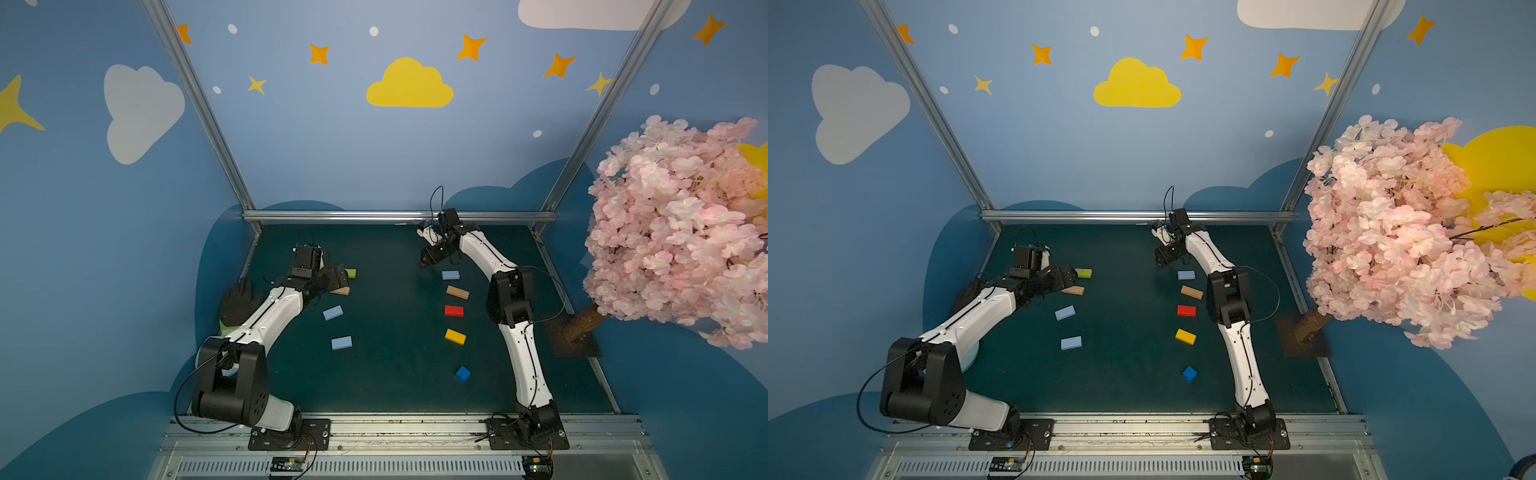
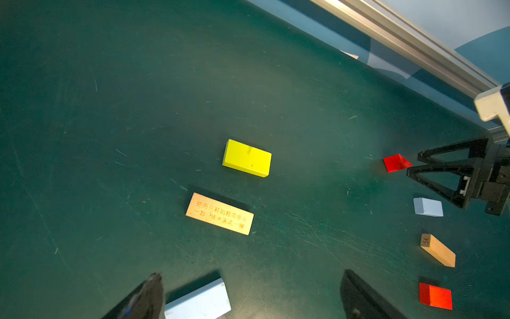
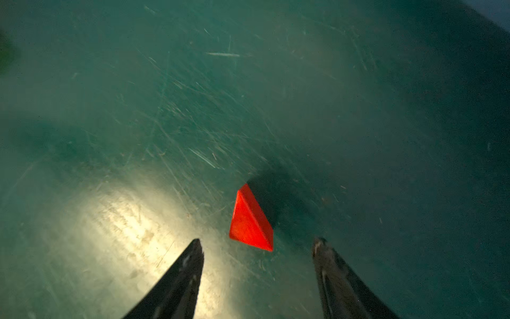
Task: Assemble a heart with building blocks
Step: Pick up the building block from the center of the board.
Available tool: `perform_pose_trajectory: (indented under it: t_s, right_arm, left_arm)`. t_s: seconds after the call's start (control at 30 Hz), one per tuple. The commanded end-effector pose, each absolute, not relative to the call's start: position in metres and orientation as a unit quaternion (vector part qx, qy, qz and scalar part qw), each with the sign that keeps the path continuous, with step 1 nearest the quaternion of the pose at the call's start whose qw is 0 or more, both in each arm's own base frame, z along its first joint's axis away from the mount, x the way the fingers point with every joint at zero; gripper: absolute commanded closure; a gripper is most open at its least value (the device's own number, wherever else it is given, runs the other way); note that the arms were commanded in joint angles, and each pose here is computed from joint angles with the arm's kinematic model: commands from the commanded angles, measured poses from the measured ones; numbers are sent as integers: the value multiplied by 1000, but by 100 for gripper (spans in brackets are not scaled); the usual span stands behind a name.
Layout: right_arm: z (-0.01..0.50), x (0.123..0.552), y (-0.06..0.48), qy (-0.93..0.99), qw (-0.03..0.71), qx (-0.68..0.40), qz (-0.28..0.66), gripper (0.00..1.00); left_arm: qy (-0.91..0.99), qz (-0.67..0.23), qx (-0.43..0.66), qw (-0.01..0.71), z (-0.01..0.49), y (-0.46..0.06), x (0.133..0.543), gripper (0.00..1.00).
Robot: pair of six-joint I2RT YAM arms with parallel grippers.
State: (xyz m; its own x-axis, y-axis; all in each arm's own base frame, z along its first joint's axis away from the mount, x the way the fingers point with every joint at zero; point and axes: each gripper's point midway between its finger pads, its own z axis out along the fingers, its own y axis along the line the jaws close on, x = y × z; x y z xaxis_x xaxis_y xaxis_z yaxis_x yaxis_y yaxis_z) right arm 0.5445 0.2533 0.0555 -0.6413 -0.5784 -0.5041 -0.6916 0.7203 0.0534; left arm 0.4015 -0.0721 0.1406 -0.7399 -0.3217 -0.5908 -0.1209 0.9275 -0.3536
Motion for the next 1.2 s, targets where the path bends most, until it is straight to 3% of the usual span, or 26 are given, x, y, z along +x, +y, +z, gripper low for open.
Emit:
perform_pose_trajectory:
  t_s: [0.0, 0.47, 1.17]
  right_arm:
    - [55, 551, 260, 892, 248, -364, 103, 34]
    - [42, 554, 276, 889, 244, -378, 89, 44]
    - [37, 556, 268, 899, 229, -367, 64, 41]
  left_arm:
    - [923, -143, -121, 336, 141, -70, 395, 0]
    - [927, -130, -109, 333, 138, -68, 393, 0]
    - [930, -133, -103, 328, 131, -70, 393, 0]
